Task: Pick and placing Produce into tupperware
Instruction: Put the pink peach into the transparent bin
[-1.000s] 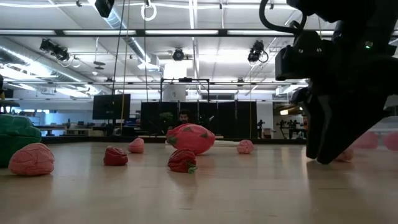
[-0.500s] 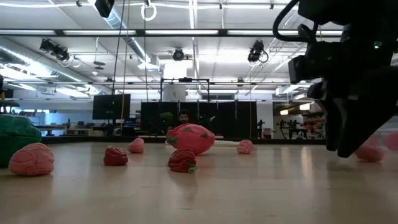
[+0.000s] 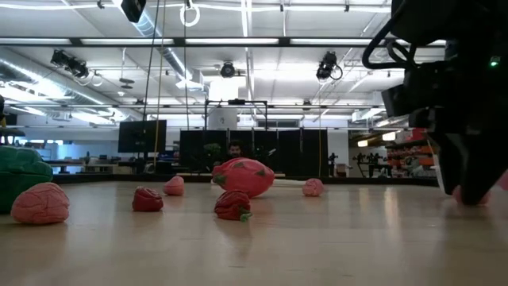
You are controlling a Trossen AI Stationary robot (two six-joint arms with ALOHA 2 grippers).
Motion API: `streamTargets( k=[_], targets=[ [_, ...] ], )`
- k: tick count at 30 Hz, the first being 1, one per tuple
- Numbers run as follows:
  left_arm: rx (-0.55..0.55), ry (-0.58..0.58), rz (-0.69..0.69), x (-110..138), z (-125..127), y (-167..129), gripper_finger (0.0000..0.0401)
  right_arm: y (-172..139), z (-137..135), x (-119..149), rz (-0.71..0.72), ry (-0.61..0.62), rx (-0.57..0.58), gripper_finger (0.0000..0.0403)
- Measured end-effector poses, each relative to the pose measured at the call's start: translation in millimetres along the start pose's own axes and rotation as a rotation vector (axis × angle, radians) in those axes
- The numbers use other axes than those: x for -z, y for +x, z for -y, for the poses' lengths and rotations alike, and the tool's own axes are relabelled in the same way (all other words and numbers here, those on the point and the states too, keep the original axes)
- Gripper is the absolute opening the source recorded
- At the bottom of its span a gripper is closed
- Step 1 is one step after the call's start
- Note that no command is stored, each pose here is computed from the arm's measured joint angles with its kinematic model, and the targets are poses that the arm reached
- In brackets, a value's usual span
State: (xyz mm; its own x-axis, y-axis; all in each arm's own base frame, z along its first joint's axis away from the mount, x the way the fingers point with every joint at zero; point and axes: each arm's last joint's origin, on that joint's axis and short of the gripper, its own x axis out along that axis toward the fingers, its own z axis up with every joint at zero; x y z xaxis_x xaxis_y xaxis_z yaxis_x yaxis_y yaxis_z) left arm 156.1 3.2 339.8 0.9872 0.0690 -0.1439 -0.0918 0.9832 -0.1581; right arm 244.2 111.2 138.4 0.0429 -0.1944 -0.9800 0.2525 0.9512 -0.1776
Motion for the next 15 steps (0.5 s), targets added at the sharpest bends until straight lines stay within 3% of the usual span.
streamTargets(
  k=[10,15],
  targets=[
    [-0.002,-0.002,-0.009,0.9,-0.2,0.0,0.0052,-0.3,0.2,0.7,-0.015,0.009,-0.005,0.0167],
    [-0.001,-0.002,-0.009,0.9,-0.2,0.0,0.005,3.5,1.5,3.9,-0.026,0.017,-0.009,0.0148]
  ],
)
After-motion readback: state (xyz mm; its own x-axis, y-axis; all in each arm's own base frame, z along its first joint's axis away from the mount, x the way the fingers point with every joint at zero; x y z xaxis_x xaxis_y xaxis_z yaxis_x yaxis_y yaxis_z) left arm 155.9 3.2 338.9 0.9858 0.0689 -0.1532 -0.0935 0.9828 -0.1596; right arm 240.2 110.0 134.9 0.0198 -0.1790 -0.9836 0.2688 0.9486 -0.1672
